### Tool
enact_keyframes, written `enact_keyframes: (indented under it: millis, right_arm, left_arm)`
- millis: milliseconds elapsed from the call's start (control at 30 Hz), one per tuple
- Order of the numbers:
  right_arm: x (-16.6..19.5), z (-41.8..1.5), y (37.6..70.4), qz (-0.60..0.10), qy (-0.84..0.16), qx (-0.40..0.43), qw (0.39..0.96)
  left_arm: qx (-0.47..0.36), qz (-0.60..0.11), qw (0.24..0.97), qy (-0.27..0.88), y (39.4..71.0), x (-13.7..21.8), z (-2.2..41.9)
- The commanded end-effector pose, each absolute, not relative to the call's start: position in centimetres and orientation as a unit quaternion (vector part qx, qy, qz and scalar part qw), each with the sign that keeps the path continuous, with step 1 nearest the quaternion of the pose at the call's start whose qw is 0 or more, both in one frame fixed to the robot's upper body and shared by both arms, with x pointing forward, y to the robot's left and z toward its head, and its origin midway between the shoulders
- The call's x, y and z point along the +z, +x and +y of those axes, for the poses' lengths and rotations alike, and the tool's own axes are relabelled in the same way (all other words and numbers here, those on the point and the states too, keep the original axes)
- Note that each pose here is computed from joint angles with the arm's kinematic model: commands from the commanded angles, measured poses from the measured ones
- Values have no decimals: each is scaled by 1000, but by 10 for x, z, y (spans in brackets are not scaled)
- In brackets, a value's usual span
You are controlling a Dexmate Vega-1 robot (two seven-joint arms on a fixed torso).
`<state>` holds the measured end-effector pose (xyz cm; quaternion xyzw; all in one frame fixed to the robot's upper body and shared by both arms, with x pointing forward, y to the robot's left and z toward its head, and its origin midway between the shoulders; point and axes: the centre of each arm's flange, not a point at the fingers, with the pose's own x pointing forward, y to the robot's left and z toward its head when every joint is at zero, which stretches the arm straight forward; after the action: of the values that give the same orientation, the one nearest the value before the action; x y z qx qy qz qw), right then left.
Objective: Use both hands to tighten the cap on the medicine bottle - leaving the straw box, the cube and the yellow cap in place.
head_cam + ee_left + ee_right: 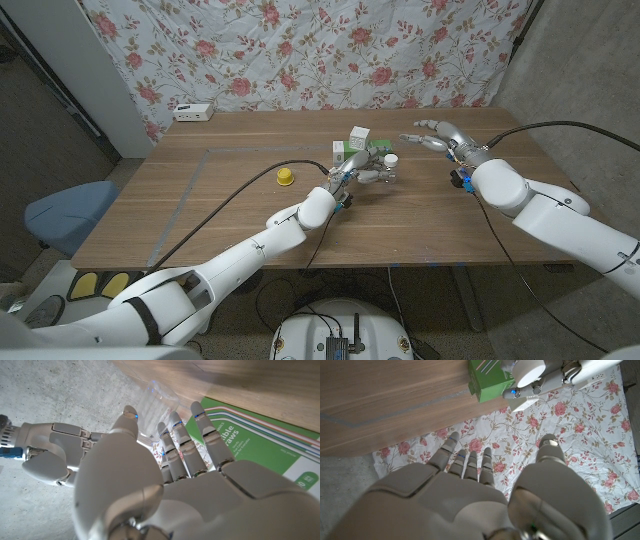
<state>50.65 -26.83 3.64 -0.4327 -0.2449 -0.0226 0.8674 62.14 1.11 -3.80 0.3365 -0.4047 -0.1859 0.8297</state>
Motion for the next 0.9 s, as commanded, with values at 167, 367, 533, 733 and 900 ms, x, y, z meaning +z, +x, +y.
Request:
enact_keyframes:
  millis: [167,367,533,733,900]
  right_arm:
    - [51,-257,500,-211,-488,-6,847]
    - [58,-253,501,-192,-511,5,838]
    - [64,-248,500,-174,-529,17,831]
    - [68,-245,498,-168,-542,29,823]
    - [72,-240,497,-162,-557,36,814]
  left_arm:
    - [-188,-405,828,339,626,-35,8]
    - [-191,-407,824,345,626,-35,8]
    - [-187,-409,823,347,625,-34,9]
    - [-183,-411,822,348,624,-34,9]
    - [-183,-411,821,351,624,-35,9]
